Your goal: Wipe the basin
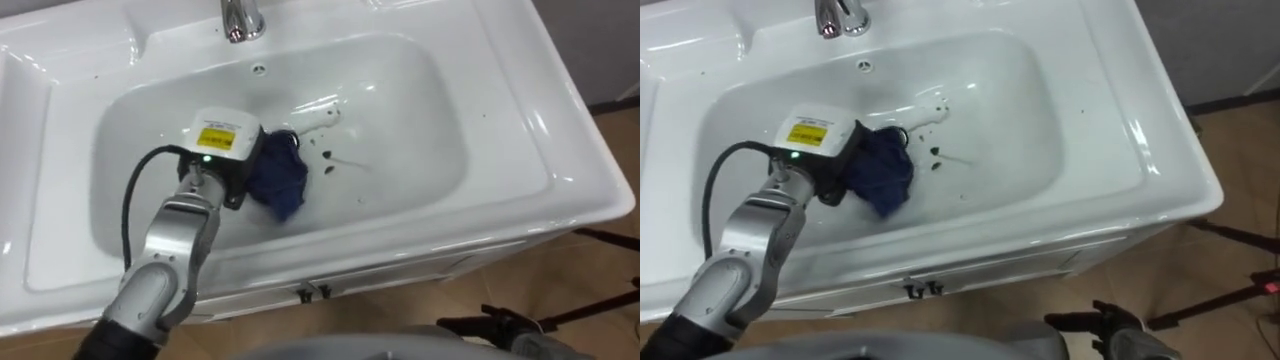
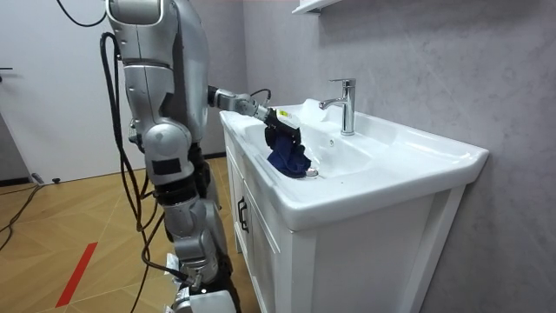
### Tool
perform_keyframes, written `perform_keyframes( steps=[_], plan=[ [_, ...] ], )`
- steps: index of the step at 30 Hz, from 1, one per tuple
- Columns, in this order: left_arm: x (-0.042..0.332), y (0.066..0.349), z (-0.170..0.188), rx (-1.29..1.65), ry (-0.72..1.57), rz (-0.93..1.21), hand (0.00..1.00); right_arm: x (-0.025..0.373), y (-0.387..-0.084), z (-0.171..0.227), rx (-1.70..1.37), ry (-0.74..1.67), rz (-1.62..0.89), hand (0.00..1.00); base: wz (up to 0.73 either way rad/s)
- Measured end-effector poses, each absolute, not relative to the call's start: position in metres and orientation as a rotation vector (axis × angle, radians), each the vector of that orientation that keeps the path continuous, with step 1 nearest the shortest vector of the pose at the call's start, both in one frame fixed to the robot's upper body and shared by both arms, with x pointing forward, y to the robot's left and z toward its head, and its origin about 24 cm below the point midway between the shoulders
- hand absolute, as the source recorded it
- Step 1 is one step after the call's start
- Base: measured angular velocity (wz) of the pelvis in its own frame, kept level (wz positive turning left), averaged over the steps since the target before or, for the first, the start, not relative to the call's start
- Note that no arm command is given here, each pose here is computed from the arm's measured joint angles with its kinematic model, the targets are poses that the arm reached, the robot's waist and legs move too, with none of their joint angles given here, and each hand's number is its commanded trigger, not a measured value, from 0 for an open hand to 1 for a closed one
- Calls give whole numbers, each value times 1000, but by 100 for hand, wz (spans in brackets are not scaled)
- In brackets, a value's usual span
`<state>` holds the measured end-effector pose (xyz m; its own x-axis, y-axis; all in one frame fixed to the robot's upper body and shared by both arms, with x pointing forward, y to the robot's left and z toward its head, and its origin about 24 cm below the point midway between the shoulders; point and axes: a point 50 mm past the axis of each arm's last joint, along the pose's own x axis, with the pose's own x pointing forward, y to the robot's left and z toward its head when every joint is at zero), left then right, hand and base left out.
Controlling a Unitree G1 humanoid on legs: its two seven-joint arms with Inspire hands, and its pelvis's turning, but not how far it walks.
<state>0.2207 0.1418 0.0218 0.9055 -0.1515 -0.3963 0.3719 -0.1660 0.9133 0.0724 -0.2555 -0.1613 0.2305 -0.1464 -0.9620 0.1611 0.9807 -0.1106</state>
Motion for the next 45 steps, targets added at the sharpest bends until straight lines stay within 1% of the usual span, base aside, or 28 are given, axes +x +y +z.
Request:
perform_keyframes(
  steps=[2, 11, 24, 30, 33, 38, 41, 45],
  plan=[
    [224, 135, 25, 1675, 158, -502, 100, 71, -258, -161, 24, 1322, -222, 0, 0],
    [227, 126, 25, 1695, 197, -582, 100, 68, -264, -159, 49, 1321, -257, 0, -6],
    [230, 119, 12, 1705, 295, -573, 100, 63, -258, -162, 48, 1355, -272, 0, -3],
    [246, 115, 2, 1727, 334, -541, 100, 60, -254, -164, 47, 1357, -283, 0, 1],
    [251, 125, -8, 1705, 358, -479, 100, 60, -249, -165, 62, 1353, -296, 0, -15],
    [255, 141, -26, 1606, 379, -381, 100, 48, -247, -167, 62, 1378, -334, 0, -13],
    [255, 153, -42, 1497, 440, -338, 100, 39, -244, -169, 77, 1395, -361, 0, -10],
    [255, 165, -54, 1333, 494, -258, 100, 29, -246, -169, 16, 1437, -337, 0, -15]
  ],
)
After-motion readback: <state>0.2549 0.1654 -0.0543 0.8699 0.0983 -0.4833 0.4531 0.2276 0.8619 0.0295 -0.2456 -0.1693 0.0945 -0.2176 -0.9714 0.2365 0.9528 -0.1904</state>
